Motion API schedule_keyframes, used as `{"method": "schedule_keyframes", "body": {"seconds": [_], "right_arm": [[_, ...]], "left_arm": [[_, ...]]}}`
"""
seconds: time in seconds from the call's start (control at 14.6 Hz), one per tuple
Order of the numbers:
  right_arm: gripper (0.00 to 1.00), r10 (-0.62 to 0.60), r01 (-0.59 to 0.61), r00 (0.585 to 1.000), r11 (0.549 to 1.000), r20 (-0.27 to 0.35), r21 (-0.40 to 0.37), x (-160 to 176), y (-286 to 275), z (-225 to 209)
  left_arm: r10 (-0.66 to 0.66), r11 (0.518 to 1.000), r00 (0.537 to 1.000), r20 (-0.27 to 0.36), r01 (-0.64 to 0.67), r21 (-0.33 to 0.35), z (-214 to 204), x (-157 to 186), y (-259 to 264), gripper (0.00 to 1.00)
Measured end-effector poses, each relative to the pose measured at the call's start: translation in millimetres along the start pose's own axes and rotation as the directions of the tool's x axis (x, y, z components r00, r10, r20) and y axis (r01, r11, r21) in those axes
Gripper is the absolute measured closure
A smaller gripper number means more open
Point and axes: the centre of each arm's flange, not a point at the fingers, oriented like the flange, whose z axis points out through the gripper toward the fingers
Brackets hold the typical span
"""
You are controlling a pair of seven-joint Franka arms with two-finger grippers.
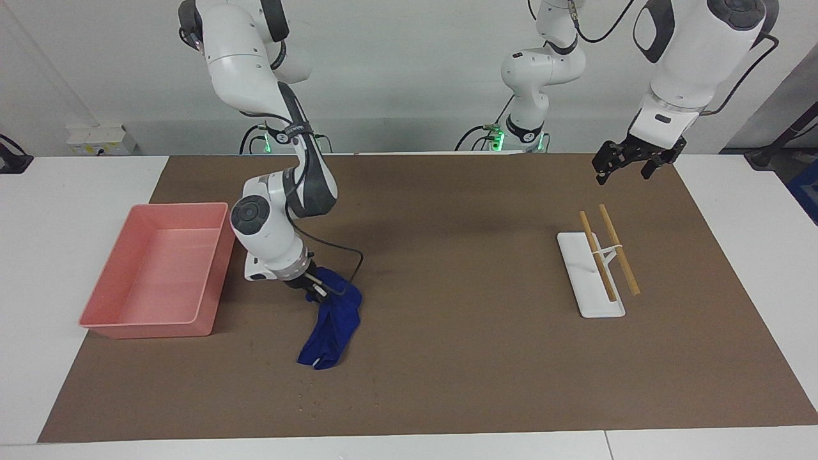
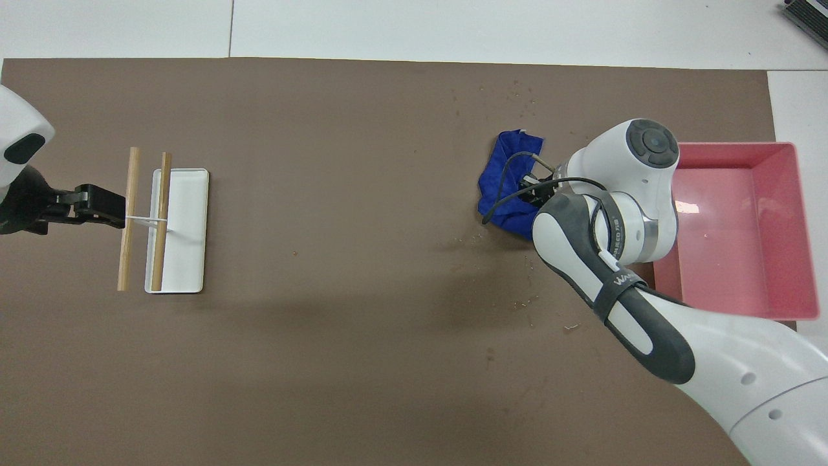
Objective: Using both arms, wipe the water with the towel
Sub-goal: 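Wipe the towel across the spill toward the robot with the right gripper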
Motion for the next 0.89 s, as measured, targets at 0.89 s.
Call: {"method": "schedule_keyframes", "body": {"seconds": [0.89], "right_arm": [[0.91,0.0,0.026,0.991,0.98,0.132,-0.195,-92.6,98.3,6.2]], "left_arm": [[-0.005,1.0,1.0,0.0,0.005,-0.007,-0.2,0.6,-5.4,0.0]]}}
